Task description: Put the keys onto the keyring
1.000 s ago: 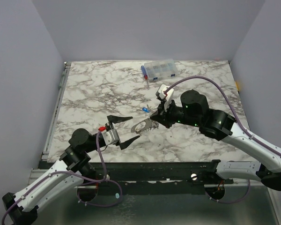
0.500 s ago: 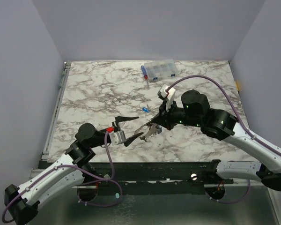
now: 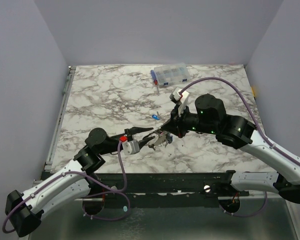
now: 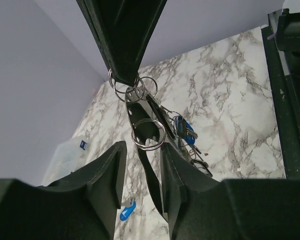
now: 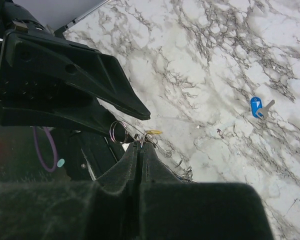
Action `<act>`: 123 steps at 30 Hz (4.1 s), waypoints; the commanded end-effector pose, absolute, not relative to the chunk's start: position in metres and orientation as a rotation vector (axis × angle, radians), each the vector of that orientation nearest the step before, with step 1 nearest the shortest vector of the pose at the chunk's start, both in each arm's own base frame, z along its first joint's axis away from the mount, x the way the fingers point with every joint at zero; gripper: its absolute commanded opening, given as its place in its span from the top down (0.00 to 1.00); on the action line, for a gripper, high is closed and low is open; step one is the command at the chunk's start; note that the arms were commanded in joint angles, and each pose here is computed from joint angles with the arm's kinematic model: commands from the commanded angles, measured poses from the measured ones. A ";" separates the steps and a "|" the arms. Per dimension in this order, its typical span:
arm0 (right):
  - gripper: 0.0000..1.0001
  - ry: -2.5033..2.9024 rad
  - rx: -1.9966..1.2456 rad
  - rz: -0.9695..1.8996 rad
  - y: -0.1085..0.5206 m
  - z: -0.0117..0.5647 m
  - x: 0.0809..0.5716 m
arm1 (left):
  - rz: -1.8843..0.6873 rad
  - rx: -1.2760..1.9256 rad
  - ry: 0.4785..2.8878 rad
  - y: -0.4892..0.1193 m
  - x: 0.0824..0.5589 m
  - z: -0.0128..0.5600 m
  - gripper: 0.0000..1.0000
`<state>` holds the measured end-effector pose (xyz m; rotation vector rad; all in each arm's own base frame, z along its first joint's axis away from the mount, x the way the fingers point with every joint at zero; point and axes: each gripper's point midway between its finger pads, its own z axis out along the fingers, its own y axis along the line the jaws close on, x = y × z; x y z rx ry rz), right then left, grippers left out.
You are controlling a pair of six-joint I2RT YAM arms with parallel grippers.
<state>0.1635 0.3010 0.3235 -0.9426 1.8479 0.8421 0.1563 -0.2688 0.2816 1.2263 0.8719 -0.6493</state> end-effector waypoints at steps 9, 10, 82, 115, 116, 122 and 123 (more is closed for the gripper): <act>0.99 1.835 -0.946 0.914 0.306 0.329 0.155 | -0.685 1.224 0.770 -0.274 0.146 0.305 0.95; 0.99 1.837 -0.947 0.913 0.306 0.327 0.155 | -0.688 1.224 0.773 -0.275 0.146 0.304 1.00; 0.42 0.857 -1.395 0.083 0.339 0.313 0.216 | -1.030 0.701 1.254 -0.261 0.210 0.308 1.00; 0.62 0.871 -1.372 0.057 0.340 0.315 0.223 | -1.029 0.740 1.251 -0.262 0.206 0.304 1.00; 0.63 0.872 -1.391 0.061 0.341 0.312 0.221 | -1.028 0.741 1.249 -0.262 0.206 0.304 1.00; 0.62 0.892 -1.469 0.104 0.341 0.303 0.212 | -1.013 0.759 1.244 -0.262 0.205 0.303 1.00; 0.62 0.894 -1.480 0.110 0.341 0.302 0.211 | -1.010 0.760 1.245 -0.261 0.205 0.303 1.00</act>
